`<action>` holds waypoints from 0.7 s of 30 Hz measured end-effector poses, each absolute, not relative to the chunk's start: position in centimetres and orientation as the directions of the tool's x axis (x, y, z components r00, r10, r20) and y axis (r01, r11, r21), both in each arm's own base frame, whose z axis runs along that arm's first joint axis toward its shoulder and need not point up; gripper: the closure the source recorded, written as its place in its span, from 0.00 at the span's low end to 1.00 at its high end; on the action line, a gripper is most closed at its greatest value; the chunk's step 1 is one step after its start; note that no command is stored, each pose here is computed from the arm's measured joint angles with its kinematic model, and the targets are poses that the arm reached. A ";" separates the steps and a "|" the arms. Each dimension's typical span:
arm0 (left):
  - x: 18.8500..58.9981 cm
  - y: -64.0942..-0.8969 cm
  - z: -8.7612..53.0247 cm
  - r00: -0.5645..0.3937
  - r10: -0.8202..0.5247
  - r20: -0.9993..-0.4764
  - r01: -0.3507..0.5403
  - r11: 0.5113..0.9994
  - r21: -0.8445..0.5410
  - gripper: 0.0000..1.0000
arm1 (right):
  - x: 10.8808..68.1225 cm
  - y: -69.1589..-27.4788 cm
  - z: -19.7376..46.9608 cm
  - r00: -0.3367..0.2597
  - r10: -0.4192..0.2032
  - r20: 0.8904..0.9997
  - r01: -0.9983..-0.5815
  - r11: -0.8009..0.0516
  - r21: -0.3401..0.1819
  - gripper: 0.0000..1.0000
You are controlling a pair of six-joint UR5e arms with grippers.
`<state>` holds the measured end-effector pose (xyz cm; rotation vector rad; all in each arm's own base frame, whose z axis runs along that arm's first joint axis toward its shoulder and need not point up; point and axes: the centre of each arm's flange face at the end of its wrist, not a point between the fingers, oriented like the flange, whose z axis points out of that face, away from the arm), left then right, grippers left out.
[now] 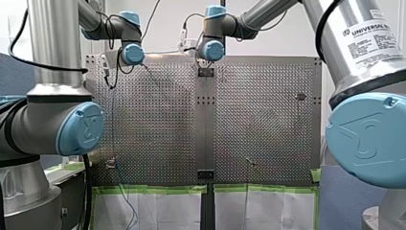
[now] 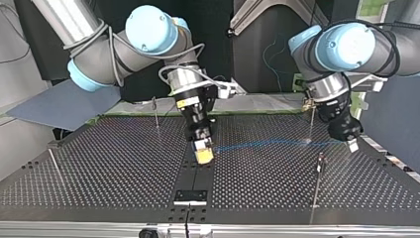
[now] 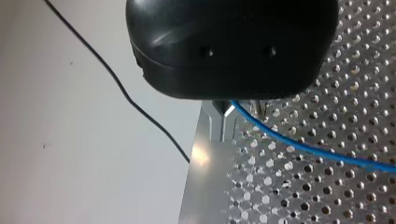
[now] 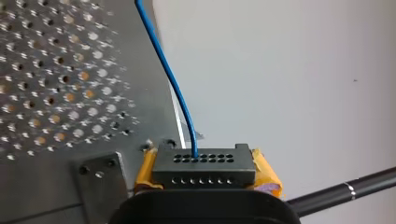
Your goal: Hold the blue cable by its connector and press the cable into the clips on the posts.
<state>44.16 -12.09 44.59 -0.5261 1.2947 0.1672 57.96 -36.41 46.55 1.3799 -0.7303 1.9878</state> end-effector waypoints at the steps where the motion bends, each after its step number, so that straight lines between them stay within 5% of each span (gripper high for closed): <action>1: 44.2 -12.0 44.6 0.279 -0.172 -0.945 -0.406 0.871 -0.278 1.00 | 58.2 -36.4 46.4 -0.275 0.164 0.947 -0.740 -0.665 -0.100 1.00; 21: 47.4 -10.6 42.3 0.233 -0.156 -0.960 -0.405 0.882 -0.241 1.00 | 59.1 -37.2 44.3 -0.258 0.146 0.955 -0.749 -0.655 -0.102 1.00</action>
